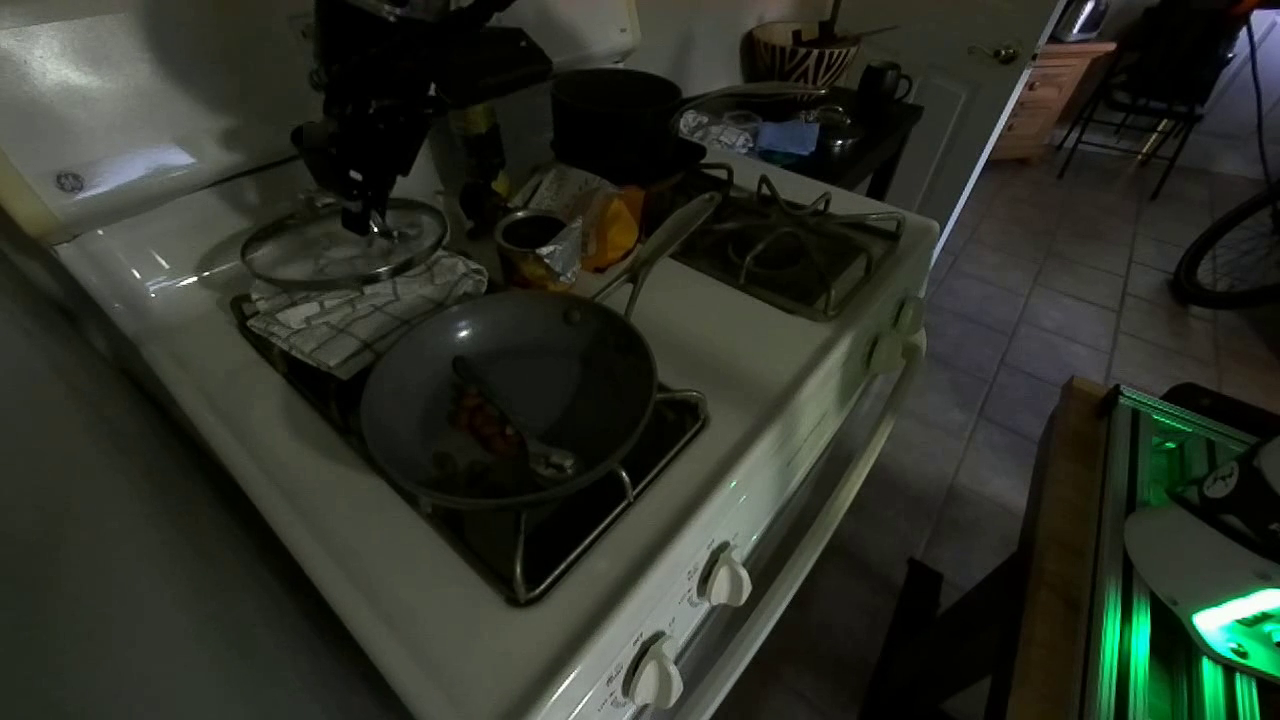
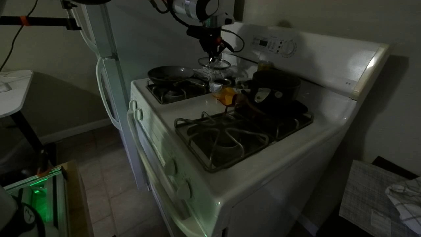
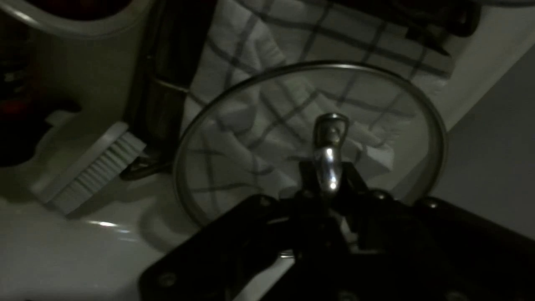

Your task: Pick up the clear pot lid and put it on the white tea towel

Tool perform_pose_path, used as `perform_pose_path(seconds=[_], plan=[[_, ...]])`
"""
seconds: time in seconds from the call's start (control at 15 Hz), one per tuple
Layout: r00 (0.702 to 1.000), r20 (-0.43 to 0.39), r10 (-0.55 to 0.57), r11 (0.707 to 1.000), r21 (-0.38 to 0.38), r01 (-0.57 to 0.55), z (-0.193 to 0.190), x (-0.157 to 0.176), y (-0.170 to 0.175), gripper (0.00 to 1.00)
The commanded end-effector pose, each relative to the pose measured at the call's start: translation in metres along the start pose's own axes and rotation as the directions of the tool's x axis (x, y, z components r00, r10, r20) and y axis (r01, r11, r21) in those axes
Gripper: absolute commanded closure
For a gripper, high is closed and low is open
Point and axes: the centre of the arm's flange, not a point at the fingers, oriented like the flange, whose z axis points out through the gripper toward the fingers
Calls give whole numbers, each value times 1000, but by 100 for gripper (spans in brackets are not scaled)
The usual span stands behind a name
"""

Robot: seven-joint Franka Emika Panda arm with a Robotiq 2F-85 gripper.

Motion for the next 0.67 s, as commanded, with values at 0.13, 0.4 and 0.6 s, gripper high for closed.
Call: perform_pose_path(seconds=[0.13,0.4,0.6], plan=[[998,0,-58,987,-153,57,-6,0,-16,96],[995,22,-92,976,-194,95,11,-5,-32,96],[996,24,-87,971,-221,91,22,-6,-35,96]])
